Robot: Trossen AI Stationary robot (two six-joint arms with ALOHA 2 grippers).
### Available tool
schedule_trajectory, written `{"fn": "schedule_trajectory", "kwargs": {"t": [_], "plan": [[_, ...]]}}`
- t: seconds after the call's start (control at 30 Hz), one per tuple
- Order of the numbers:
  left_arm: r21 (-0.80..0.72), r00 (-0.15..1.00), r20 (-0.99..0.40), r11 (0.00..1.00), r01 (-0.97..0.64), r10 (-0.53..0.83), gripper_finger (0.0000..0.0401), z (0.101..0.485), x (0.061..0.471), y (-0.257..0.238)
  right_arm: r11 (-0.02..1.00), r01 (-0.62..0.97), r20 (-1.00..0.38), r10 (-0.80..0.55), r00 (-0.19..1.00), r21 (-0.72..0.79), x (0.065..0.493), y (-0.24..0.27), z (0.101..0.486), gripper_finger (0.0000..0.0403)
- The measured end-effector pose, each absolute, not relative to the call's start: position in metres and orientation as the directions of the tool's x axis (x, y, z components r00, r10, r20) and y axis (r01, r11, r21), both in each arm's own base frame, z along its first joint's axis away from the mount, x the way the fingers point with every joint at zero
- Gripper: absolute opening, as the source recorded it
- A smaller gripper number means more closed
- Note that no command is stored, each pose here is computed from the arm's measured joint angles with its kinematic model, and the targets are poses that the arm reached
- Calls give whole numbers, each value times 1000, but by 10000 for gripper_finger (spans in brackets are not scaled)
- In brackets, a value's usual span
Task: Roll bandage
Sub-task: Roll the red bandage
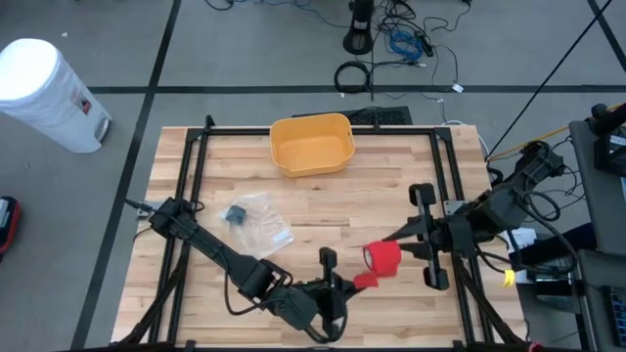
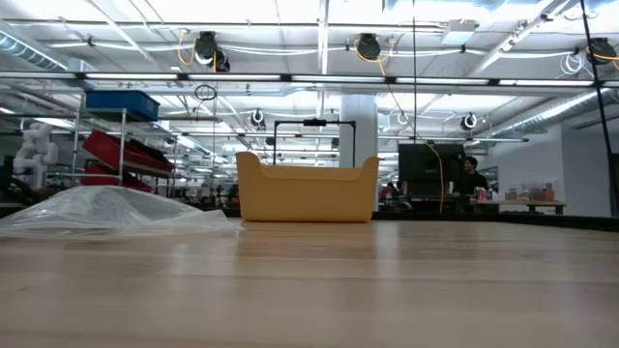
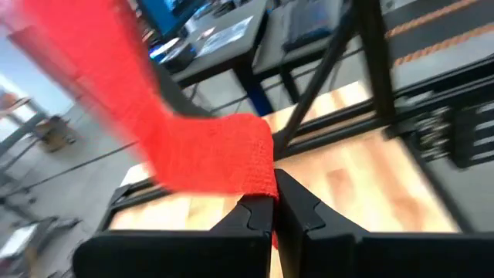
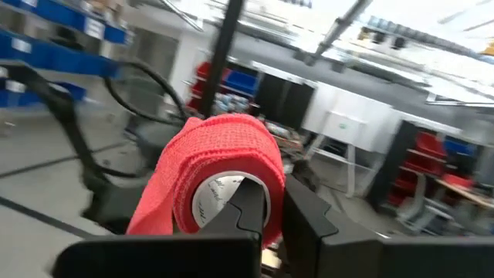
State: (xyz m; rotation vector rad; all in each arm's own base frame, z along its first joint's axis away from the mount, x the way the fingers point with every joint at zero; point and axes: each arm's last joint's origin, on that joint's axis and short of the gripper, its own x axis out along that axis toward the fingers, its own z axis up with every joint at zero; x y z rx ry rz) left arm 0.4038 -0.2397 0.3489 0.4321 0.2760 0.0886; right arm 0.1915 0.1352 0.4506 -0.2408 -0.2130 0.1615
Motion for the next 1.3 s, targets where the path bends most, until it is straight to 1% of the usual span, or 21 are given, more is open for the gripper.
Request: {"fn": "schedule_trajectory", "kwargs": {"t": [0.1, 0.23, 0.4, 0.57, 1.0, 1.13, 1.3], "plan": [[461, 941, -249, 882, -93, 229, 2, 347, 404, -234, 957, -177, 187, 222, 957, -229, 190, 138, 450, 19], [524, 901, -246, 831, -187, 358, 2, 344, 402, -229, 956, -199, 174, 239, 955, -215, 189, 141, 449, 19], [585, 852, -237, 768, -258, 467, 2, 340, 400, -224, 953, -219, 170, 256, 952, -208, 186, 144, 448, 19], [608, 831, -227, 740, -287, 508, 2, 340, 400, -221, 955, -227, 164, 259, 952, -192, 186, 145, 448, 19], [666, 789, -228, 682, -302, 571, 2, 340, 409, -198, 951, -257, 96, 275, 957, -170, 192, 154, 437, 19], [680, 763, -204, 649, -340, 614, 2, 344, 408, -194, 946, -280, 73, 295, 953, -166, 192, 161, 433, 19], [672, 759, -185, 644, -366, 624, 2, 357, 401, -190, 939, -303, 58, 316, 947, -165, 190, 168, 430, 19]]}}
